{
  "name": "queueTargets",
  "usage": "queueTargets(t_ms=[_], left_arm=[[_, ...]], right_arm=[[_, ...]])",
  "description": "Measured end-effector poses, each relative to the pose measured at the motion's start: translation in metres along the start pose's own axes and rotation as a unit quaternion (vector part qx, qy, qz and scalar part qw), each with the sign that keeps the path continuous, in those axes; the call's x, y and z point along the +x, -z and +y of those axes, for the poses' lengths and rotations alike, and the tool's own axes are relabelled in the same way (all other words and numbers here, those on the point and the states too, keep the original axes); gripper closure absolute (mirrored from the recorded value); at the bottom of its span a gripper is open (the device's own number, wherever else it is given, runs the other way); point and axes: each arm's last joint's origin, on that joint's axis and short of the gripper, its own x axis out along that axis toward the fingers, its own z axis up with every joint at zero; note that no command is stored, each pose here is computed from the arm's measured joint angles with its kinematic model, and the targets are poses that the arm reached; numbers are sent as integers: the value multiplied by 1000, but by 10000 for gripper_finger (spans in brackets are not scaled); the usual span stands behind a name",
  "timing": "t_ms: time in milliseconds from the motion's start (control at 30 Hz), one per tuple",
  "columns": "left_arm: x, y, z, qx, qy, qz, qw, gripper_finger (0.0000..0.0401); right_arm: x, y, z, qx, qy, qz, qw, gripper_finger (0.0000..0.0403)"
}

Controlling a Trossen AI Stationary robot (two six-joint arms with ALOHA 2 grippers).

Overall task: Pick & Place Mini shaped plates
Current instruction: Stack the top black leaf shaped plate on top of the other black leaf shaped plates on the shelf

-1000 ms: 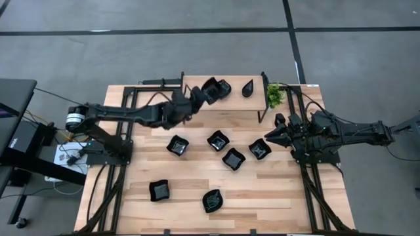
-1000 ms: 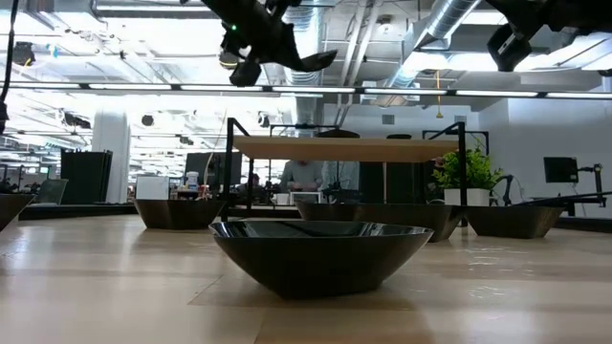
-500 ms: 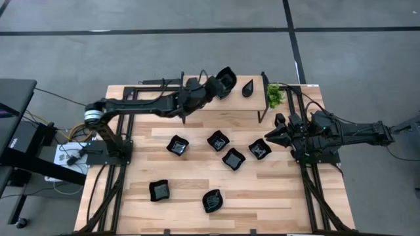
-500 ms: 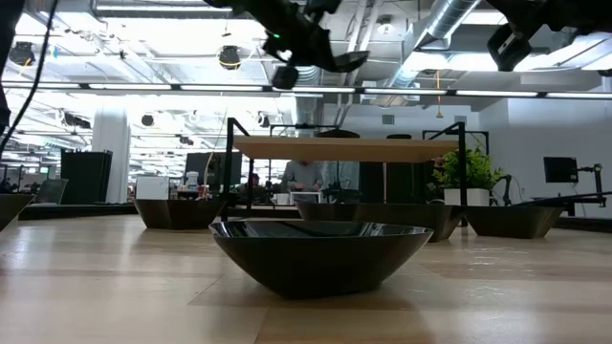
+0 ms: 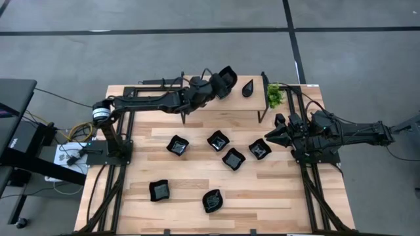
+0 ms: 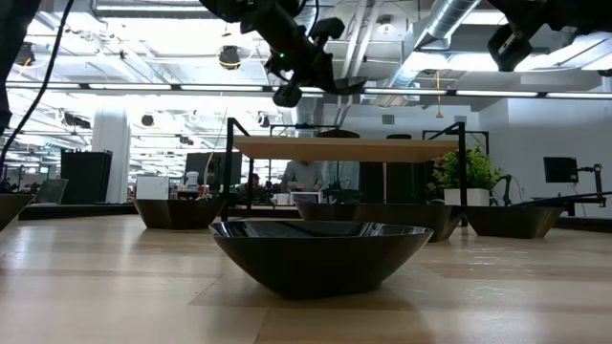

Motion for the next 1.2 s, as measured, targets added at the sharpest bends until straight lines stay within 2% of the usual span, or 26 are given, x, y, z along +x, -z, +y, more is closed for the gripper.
queueTargets(t_ms=[100,433,833,1200], left_arm=[[0,1,5,-16,-23,-2,1000,396],[11,-9,12,-41,-41,-16,998,396],[21,-11,24,-55,-76,29,995,396],[28,-16,33,-76,-107,27,991,396]], right_arm=[[0,0,0,-3,0,0,1000,332],[0,0,0,-5,0,0,1000,332],[0,0,0,-14,0,0,1000,332],[0,0,0,-14,0,0,1000,332]])
